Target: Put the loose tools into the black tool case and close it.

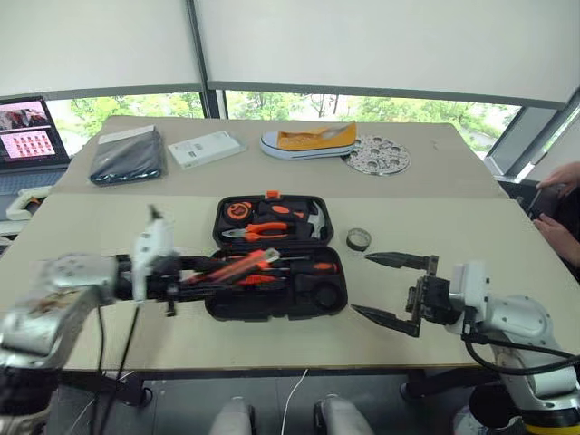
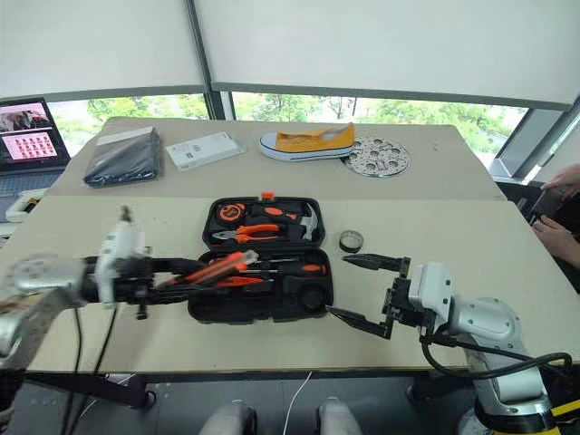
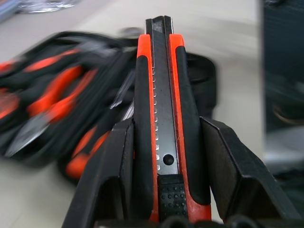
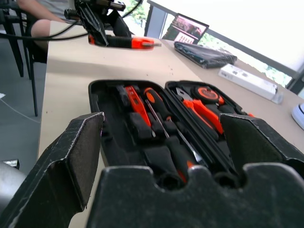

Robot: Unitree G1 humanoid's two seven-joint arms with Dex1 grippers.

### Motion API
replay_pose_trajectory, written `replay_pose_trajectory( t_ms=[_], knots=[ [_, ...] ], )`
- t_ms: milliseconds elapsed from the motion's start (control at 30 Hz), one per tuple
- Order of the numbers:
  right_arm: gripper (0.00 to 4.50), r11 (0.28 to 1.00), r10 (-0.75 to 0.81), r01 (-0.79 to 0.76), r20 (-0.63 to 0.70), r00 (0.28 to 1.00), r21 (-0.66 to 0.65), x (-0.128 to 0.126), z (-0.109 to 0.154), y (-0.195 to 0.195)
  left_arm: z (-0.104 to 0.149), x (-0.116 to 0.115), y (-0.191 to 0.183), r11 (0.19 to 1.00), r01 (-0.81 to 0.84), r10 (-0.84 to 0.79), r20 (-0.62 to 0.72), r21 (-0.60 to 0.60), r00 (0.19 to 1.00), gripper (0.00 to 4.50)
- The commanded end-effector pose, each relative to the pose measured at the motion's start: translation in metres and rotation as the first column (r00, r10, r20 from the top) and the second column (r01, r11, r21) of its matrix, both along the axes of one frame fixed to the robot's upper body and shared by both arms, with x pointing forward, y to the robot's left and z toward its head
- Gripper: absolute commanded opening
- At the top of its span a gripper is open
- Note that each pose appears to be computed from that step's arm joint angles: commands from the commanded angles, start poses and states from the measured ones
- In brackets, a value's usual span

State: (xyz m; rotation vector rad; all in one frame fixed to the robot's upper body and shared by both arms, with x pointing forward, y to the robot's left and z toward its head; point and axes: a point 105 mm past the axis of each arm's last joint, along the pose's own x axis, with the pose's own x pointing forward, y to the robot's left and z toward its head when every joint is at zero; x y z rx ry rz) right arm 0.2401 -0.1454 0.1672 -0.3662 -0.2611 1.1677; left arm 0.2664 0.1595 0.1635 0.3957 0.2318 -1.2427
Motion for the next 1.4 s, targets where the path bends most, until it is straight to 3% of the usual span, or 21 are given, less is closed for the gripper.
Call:
replay_pose_trajectory(
  t_ms=[33,333,633,700,767,800,833,1000,1100,1233,1400],
  knots=[
    [4.5,1.0,-0.015,0.015,0.052,0.999,-0.014,-0.005,0.009,-0.003,-0.015,0.013,-0.017,0.989,0.021,-0.029,0.051,0.144,0.998,1.66],
    [4.5,0.999,-0.043,0.044,0.05,0.998,-0.019,-0.009,0.007,-0.004,-0.04,0.015,-0.032,0.951,0.175,-0.182,0.005,0.254,0.983,1.66],
    [4.5,0.998,-0.06,0.06,0.046,0.997,-0.018,-0.009,0.003,-0.004,-0.05,0.02,-0.037,0.966,0.137,-0.145,0.021,0.22,0.989,1.66],
    [4.5,0.998,-0.059,0.06,0.043,0.997,-0.017,-0.008,0.003,-0.004,-0.053,0.017,-0.039,0.964,0.155,-0.162,0.015,0.217,0.987,2.66],
    [4.5,0.998,-0.056,0.057,0.039,0.998,-0.013,-0.007,0.003,-0.003,-0.05,0.017,-0.041,0.967,0.164,-0.179,0.06,0.193,0.982,3.2],
    [4.5,0.998,-0.055,0.055,0.037,0.998,-0.012,-0.007,0.003,-0.002,-0.048,0.016,-0.042,0.967,0.183,-0.198,0.077,0.175,0.977,3.72],
    [4.5,0.998,-0.053,0.054,0.036,0.998,-0.011,-0.007,0.002,-0.002,-0.043,0.02,-0.043,0.973,0.169,-0.189,0.118,0.156,0.975,3.91],
    [4.5,0.999,-0.049,0.05,0.023,0.999,-0.005,-0.006,0.001,-0.002,-0.013,0.03,-0.047,0.988,0.138,-0.122,0.2,-0.068,0.972,3.91],
    [4.5,0.999,-0.048,0.048,0.017,0.999,-0.002,-0.006,-0.001,-0.001,-0.019,0.026,-0.045,0.986,0.145,-0.131,0.152,-0.084,0.98,3.22],
    [4.5,0.999,-0.048,0.048,0.012,0.999,0.005,-0.006,-0.002,0.001,-0.028,0.022,-0.049,0.984,0.14,-0.128,0.109,-0.111,0.986,1.77],
    [4.5,0.998,-0.062,0.062,0.002,0.998,0.01,-0.006,-0.005,-0.001,-0.048,0.009,-0.051,0.984,0.169,-0.167,0.033,-0.056,0.985,0.05]
  ],
)
